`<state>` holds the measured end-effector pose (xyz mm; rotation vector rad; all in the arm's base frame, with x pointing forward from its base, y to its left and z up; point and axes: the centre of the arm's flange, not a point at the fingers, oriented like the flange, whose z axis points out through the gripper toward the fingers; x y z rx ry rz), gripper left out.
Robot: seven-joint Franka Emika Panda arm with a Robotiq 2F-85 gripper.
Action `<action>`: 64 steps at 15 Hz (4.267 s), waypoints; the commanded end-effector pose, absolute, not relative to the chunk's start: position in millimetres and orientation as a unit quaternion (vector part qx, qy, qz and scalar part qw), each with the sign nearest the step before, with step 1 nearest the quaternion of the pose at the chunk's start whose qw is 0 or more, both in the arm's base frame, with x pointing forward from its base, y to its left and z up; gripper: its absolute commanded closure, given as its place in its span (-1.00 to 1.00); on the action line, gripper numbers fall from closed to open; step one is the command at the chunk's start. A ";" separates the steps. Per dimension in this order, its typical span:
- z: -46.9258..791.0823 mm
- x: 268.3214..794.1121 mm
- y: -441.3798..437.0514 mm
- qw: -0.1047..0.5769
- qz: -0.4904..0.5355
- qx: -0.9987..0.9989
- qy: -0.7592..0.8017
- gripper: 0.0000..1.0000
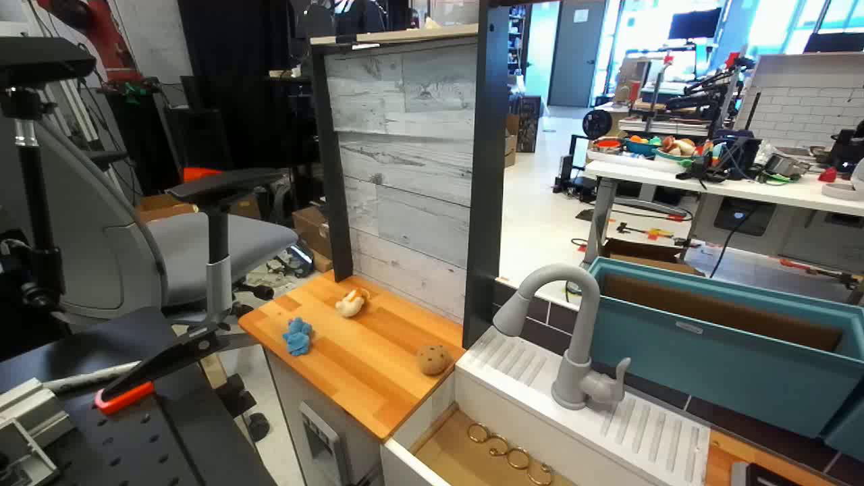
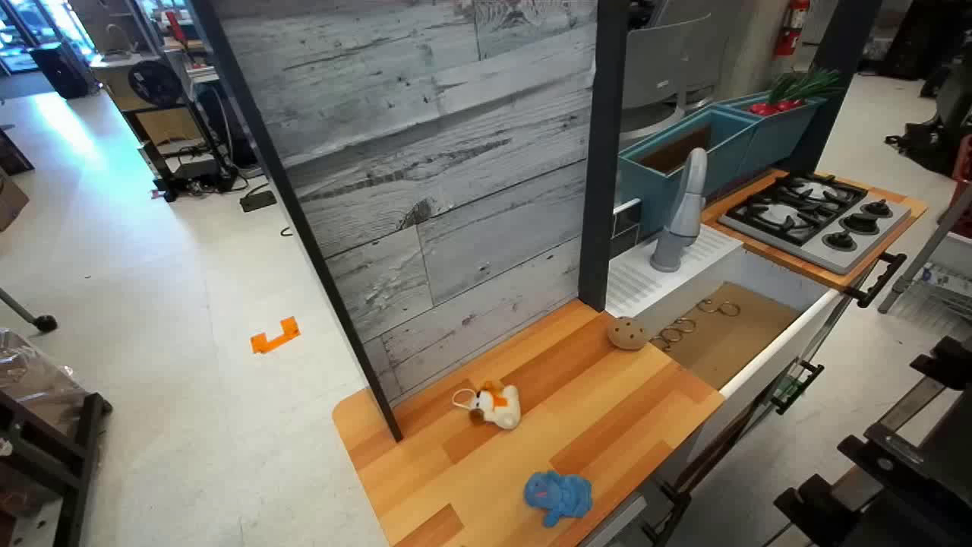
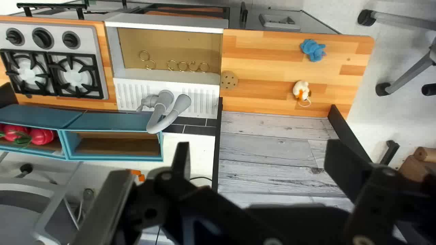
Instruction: Move the plush toy to the bottom right corner
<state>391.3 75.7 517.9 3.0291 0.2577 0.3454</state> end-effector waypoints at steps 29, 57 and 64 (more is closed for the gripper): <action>306.6 526.2 217.5 0.058 0.005 0.979 0.197 -1.00; 9.0 603.8 289.9 0.007 0.005 0.968 0.249 -1.00; -20.7 606.6 289.1 0.016 -0.003 0.964 0.265 -0.31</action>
